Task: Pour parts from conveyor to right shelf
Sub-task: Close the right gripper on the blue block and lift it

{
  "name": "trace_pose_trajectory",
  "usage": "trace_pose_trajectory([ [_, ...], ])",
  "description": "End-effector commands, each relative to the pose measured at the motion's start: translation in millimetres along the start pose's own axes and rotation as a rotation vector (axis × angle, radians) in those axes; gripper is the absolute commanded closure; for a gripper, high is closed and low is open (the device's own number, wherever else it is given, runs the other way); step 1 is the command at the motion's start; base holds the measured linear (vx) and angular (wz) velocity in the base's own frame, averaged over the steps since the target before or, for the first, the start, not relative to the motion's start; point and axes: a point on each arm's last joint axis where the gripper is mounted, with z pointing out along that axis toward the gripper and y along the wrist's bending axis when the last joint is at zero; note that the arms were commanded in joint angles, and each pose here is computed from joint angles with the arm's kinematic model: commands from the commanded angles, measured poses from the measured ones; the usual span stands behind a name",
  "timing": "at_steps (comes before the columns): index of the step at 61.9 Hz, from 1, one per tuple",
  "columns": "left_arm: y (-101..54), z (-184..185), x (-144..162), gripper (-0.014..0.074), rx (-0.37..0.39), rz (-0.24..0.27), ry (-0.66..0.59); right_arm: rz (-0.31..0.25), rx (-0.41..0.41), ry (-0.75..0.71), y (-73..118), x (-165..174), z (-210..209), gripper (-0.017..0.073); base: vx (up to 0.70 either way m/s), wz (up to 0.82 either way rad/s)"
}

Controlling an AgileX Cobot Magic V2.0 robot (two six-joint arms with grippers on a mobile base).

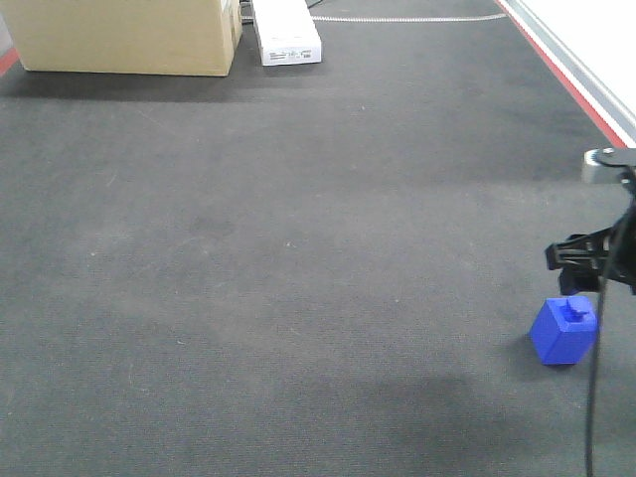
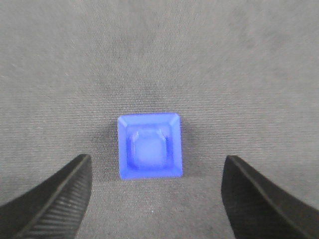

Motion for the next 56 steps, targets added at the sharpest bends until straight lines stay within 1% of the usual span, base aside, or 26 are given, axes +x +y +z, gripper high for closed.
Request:
trace_pose_trajectory([
  [1, -0.1, 0, 3, 0.06, 0.005, -0.012, -0.056, -0.021, 0.011, -0.035, 0.1, -15, -5, 0.0031, 0.0, 0.0],
  [10, -0.1, 0, 3, 0.06, 0.005, -0.012, -0.056, -0.062, 0.017, 0.033, 8.6, -23, 14, 0.0031, 0.0, 0.0],
  [17, -0.1, 0, 3, 0.06, 0.005, -0.012, -0.056, -0.071, 0.023, 0.082, 9.4, -24, 29, 0.0031, 0.0, 0.0],
  [34, -0.1, 0, 3, 0.06, 0.005, -0.012, -0.056, -0.064, 0.028, 0.168, 9.9, -24, 61, 0.0031, 0.0, 0.0],
  [39, -0.1, 0, 3, 0.06, 0.005, -0.012, -0.056, -0.064, 0.028, 0.184, 10.1, -23, 67, 0.0046, 0.0, 0.0],
  [42, -0.1, 0, 3, 0.06, 0.005, -0.012, -0.056, -0.061, 0.028, 0.18, 10.1, -24, 68, 0.0064, 0.0, 0.0],
  [46, -0.1, 0, 3, 0.06, 0.005, -0.012, -0.056, -0.059, 0.028, 0.167, 10.2, -25, 69, 0.0122, 0.0, 0.0],
  [56, -0.1, 0, 3, 0.06, 0.005, -0.012, -0.056, -0.058, 0.031, 0.154, 9.8, -25, 65, 0.0334, 0.0, 0.0],
])
